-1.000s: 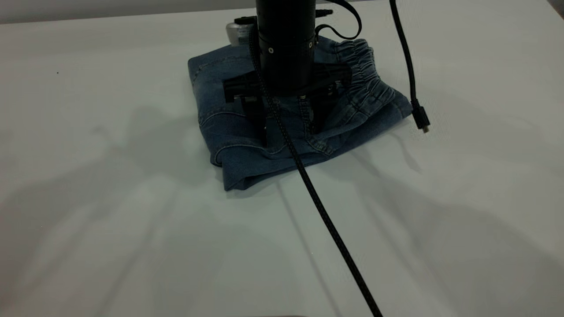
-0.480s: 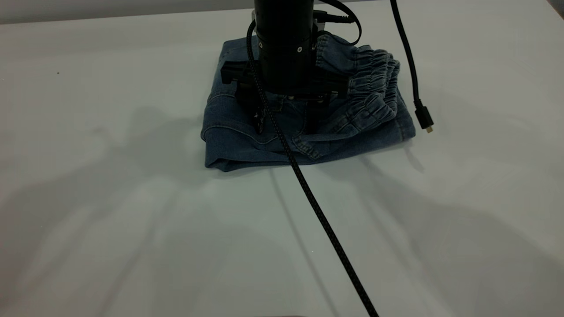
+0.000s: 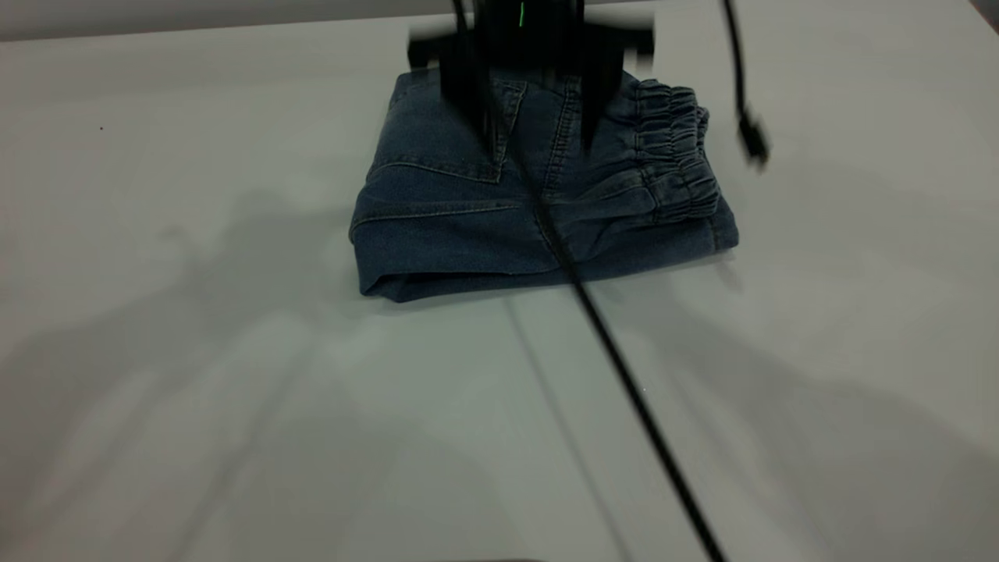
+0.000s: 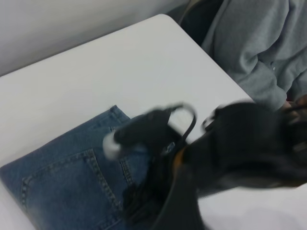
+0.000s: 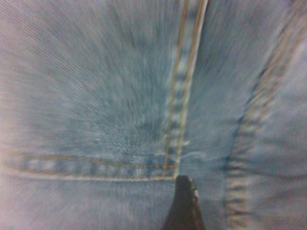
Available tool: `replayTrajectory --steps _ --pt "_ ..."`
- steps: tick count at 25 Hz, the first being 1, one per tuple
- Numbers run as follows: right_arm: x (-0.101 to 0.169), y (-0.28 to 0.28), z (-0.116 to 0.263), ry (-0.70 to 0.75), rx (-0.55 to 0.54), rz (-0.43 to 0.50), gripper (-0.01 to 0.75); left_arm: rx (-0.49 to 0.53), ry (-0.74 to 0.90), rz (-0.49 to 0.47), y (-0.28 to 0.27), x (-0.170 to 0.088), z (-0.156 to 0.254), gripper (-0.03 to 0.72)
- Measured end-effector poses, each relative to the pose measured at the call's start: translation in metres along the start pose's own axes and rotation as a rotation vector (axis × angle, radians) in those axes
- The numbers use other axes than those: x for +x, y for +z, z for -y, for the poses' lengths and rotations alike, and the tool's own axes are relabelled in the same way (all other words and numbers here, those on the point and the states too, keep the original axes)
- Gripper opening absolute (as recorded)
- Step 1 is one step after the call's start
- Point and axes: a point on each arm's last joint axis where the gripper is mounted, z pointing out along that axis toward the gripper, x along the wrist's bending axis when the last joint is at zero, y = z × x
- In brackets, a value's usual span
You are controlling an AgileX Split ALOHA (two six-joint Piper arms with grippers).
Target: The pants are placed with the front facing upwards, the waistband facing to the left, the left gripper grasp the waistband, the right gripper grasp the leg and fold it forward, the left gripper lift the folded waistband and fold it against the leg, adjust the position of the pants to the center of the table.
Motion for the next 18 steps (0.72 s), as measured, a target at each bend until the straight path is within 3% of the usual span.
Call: replayTrajectory --steps 6,10,14,18 --pt "-0.013 -0.104 -0.010 -0.212 -0.183 -0.046 0.507 -0.040 0.046 0.018 -0.023 -0.019 -0.007 0.587" --pt "-0.029 -0.167 -0.003 -0.378 -0.245 -0.054 0.507 -0.048 0.131 0.010 -0.048 -0.036 -0.009 0.587" --pt "-0.045 -0.223 0.006 -0.505 -0.339 -0.088 0.507 0.014 0.225 -0.035 -0.075 -0.051 -0.003 0.587" --pt "-0.060 -0.275 0.024 -0.539 -0.407 -0.189 0.507 0.106 0.255 -0.138 -0.100 -0.058 0.007 0.587"
